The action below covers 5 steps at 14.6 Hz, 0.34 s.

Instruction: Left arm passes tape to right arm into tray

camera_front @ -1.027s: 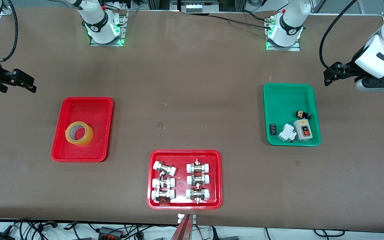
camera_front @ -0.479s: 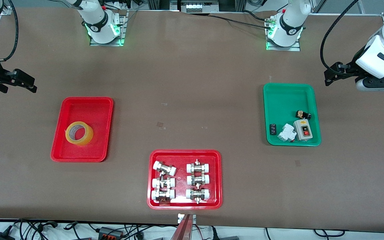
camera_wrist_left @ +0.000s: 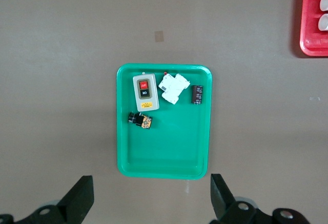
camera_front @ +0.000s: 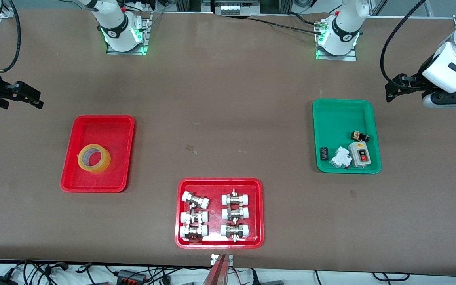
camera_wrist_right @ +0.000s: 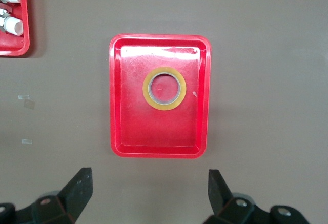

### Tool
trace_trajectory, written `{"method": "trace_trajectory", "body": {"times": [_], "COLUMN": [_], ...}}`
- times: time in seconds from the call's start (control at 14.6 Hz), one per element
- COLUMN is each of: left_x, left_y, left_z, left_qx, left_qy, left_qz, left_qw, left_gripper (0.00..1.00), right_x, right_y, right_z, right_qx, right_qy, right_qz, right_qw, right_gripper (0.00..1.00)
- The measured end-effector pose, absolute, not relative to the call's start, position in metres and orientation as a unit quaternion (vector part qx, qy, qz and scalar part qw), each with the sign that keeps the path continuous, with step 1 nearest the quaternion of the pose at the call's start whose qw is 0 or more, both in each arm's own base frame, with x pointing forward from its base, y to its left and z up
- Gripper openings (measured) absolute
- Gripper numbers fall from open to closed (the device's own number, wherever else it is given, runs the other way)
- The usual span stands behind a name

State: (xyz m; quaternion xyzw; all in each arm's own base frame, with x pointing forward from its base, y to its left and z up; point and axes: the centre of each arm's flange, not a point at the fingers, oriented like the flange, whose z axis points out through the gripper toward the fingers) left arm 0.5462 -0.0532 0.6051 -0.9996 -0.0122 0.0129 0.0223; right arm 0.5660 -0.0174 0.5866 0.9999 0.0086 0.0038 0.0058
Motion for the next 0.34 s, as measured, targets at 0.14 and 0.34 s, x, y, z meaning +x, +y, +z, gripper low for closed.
{"method": "trace_trajectory", "body": {"times": [0.14, 0.34], "left_x": [0.5462, 0.5462], "left_y": [-0.0532, -0.0532], "left_z": [0.6051, 0.6051], "left_qx": [-1.0, -1.0], "left_qy": [-0.012, -0.012], "left_qz": [0.013, 0.013], "left_qw": [0.022, 0.022], "left_gripper": [1.0, 1.0], "right_x": [0.5659, 0.5653], "right_y": [-0.0173, -0.0173], "right_z": [0.5865, 0.586], "right_qx": [1.0, 1.0], "right_qy": [0.009, 0.009], "right_qz": [0.003, 0.0], "right_qw": [0.006, 0.006], "right_gripper": [1.0, 1.0]}}
